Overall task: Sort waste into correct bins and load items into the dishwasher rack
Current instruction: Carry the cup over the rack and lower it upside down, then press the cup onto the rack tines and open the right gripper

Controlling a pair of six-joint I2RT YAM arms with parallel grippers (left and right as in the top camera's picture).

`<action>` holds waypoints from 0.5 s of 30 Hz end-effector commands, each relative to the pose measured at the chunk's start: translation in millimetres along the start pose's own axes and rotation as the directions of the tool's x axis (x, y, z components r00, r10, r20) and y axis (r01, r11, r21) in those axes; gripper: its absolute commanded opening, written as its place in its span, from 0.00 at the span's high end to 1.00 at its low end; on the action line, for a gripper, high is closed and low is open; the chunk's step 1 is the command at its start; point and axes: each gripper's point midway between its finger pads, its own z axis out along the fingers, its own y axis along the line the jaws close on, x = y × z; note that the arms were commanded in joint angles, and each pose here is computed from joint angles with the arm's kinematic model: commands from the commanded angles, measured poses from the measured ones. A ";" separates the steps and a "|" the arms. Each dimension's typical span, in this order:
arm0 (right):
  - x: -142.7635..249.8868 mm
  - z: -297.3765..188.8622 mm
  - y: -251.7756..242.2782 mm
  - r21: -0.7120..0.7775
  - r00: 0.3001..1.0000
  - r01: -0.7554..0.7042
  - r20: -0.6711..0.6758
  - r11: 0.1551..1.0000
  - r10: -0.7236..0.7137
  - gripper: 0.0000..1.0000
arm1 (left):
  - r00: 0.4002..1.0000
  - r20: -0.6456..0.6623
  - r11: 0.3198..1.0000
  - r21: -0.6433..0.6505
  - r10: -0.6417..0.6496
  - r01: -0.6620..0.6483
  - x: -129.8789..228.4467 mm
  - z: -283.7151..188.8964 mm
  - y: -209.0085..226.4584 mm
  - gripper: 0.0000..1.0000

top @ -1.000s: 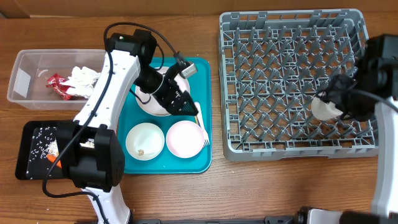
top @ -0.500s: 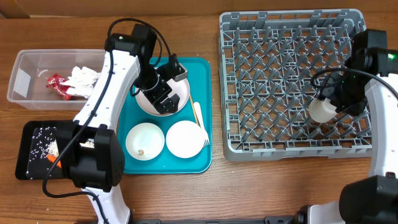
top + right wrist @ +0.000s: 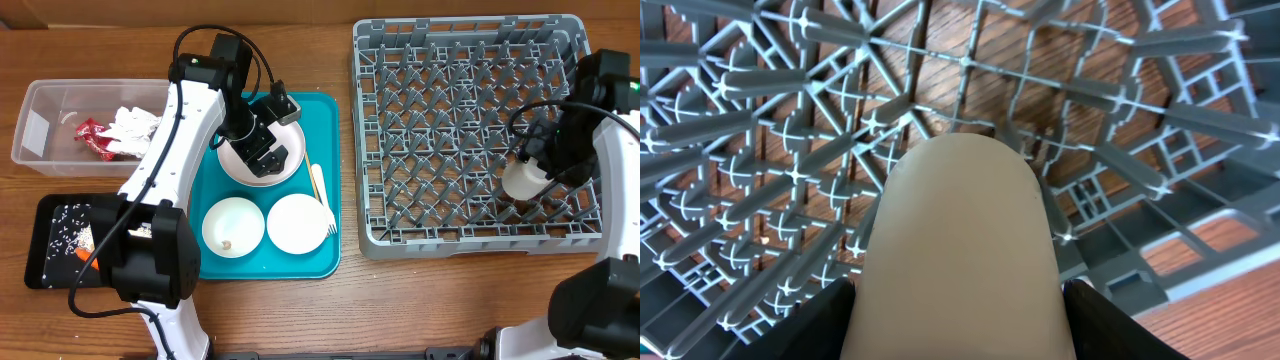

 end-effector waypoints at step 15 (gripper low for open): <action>7.4 35.6 3.7 -0.023 0.999 0.011 -0.040 1.000 -0.012 0.88 | 1.000 0.007 1.000 -0.009 0.005 -0.005 -1.7 -2.8 2.3 0.00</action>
